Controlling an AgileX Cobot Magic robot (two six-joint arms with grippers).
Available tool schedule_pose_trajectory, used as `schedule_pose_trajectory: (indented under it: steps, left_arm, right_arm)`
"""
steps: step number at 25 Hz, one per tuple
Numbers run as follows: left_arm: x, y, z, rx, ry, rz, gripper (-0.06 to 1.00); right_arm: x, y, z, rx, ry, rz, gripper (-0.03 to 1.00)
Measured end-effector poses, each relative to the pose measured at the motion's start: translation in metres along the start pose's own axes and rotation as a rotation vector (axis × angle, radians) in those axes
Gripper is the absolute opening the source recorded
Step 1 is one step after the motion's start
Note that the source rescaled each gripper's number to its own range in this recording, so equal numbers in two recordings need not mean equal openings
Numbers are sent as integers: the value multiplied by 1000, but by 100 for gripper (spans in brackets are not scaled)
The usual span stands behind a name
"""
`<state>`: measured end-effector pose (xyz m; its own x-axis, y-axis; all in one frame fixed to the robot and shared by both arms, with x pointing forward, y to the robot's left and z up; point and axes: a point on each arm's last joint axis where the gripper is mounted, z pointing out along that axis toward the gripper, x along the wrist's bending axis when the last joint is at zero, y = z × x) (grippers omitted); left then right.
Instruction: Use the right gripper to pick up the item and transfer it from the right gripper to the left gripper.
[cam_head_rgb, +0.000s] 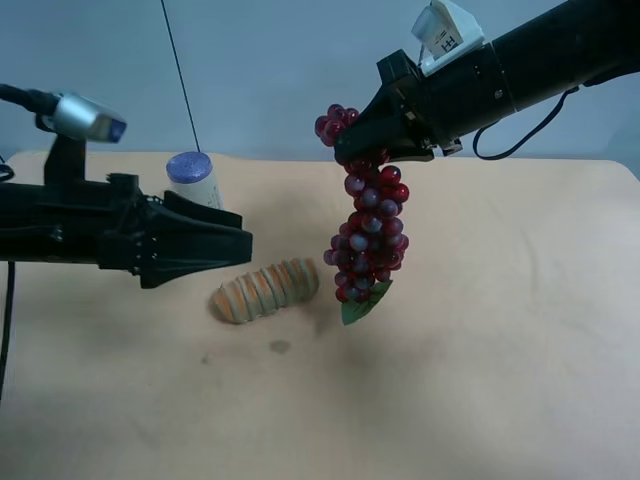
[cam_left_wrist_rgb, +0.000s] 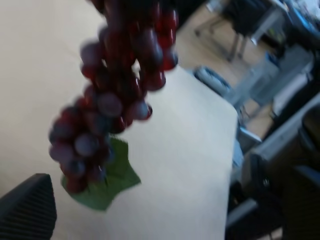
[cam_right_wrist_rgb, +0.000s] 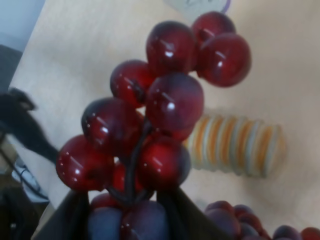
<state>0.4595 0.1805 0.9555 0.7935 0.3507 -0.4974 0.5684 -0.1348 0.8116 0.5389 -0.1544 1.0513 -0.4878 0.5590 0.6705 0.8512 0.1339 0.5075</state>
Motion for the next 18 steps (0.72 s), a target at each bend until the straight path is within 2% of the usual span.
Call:
schedule_pose_trajectory:
  steps: [3, 7, 18]
  left_arm:
    - [13, -9, 11, 29, -23, -49, 99]
    - [25, -10, 20, 15, -85, -84, 97]
    - [34, 6, 25, -19, -108, -30, 97]
  right_arm:
    - [1, 1, 0, -11, 11, 11, 4]
    - [1, 1, 0, -12, 13, 12, 4]
    - [3, 3, 0, -30, 31, 30, 4]
